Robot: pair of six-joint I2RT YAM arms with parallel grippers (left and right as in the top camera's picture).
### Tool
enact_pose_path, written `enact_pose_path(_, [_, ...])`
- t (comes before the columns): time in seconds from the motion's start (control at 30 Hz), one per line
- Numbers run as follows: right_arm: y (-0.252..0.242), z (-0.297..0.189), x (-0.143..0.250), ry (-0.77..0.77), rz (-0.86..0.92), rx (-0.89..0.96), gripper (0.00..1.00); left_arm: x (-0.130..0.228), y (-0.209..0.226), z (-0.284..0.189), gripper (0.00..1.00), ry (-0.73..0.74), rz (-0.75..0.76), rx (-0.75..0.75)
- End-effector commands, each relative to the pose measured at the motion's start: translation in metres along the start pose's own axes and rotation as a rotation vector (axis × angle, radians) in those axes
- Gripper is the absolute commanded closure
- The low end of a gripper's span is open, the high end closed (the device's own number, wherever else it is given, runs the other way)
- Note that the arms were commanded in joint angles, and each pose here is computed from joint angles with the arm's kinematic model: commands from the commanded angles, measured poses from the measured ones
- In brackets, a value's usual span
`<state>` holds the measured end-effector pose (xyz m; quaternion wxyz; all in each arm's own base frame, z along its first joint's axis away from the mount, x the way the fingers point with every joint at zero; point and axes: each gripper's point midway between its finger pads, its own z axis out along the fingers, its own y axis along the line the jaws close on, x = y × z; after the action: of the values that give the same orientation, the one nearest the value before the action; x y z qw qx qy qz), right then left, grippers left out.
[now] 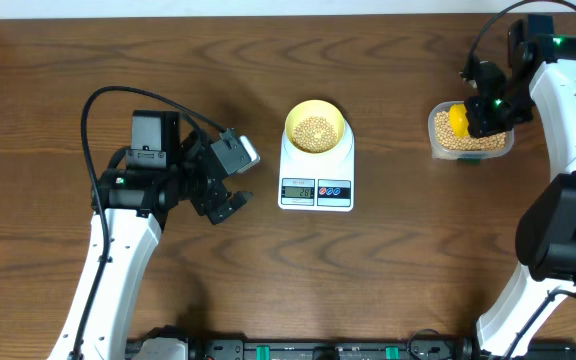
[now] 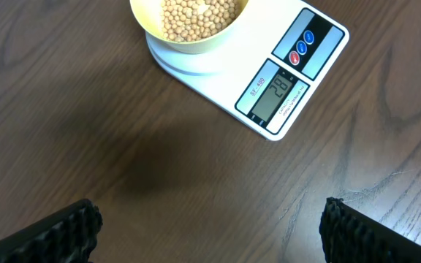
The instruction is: Scoop item into bowl and weigh 50g on scale
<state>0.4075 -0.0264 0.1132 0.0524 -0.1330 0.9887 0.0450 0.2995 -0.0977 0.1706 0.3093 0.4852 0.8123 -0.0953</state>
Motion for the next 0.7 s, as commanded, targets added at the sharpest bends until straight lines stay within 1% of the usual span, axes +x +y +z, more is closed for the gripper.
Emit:
enact_pose_path(0.0, [-0.012,-0.004,0.003,0.010,0.044,0.077,0.99,0.005,-0.001,0.003,0.02,0.015,-0.001,0.006])
enact_pose_path(0.17, [-0.022,-0.004,0.005,0.026,0.066,0.136,0.99,0.005,-0.001,0.003,0.02,0.015,-0.001,0.006])
enact_pose_path(0.37, [-0.022,0.005,0.009,0.054,0.065,0.125,0.99,0.005,-0.001,0.003,0.02,0.015,-0.001,0.006])
enact_pose_path(0.5, [-0.015,0.015,0.011,0.067,0.060,0.077,0.99,0.005,-0.001,0.003,0.02,0.015,-0.001,0.006])
enact_pose_path(0.53, [-0.006,0.016,0.008,0.049,0.046,0.030,0.99,0.005,-0.001,0.003,0.02,0.015,-0.001,0.006])
enact_pose_path(0.67, [0.004,0.016,0.001,0.018,0.046,-0.035,0.99,0.005,-0.001,0.003,0.02,0.015,-0.001,0.006])
